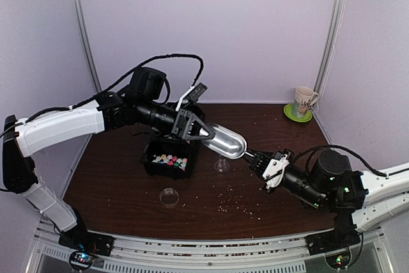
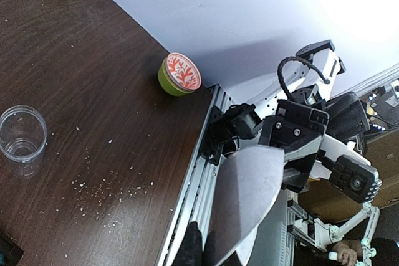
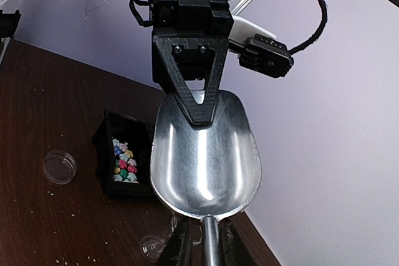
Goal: Pack the candies
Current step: Pass from the left arm to the right
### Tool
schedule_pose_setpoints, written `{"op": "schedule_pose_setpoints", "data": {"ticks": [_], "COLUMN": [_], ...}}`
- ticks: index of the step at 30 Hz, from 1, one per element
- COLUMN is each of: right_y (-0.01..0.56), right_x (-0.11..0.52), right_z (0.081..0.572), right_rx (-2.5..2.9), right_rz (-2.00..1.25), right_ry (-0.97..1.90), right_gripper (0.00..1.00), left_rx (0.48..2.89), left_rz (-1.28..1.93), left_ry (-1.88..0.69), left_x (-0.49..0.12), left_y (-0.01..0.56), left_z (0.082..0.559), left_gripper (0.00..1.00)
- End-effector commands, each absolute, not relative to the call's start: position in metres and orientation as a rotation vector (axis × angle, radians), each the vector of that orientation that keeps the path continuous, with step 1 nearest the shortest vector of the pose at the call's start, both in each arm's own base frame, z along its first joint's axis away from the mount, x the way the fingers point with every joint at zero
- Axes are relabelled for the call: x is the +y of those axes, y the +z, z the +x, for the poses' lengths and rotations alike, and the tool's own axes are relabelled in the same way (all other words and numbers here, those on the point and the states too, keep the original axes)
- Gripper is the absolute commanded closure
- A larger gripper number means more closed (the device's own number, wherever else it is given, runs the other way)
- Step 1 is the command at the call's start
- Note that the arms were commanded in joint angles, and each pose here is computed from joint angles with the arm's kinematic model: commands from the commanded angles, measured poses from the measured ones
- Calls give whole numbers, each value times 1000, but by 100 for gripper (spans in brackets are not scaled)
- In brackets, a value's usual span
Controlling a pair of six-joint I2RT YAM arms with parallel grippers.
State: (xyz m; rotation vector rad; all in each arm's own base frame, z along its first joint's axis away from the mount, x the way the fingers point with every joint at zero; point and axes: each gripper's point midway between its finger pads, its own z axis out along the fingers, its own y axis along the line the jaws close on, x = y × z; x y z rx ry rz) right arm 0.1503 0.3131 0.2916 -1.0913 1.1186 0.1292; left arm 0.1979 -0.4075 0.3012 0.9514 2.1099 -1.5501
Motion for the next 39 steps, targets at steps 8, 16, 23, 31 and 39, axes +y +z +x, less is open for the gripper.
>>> {"op": "schedule_pose_setpoints", "data": {"ticks": [8, 16, 23, 31, 39], "right_y": [308, 307, 310, 311, 304], "right_x": [311, 313, 315, 308, 314], "right_z": [143, 141, 140, 150, 169], "right_rx": [1075, 1067, 1054, 1144, 1309], "right_rz": [-1043, -1049, -1043, -976, -961], "right_ry": [177, 185, 182, 170, 135], "right_gripper": [81, 85, 100, 100, 100], "left_rx": [2062, 2067, 2069, 2090, 2282], "left_rz": [964, 959, 960, 854, 544], "left_ry": [-1589, -1597, -1601, -1440, -858], "left_x": [-413, -414, -416, -387, -277], "left_y": [305, 303, 302, 309, 281], "left_z": [197, 197, 198, 225, 311], "left_gripper": [100, 100, 100, 46, 28]}}
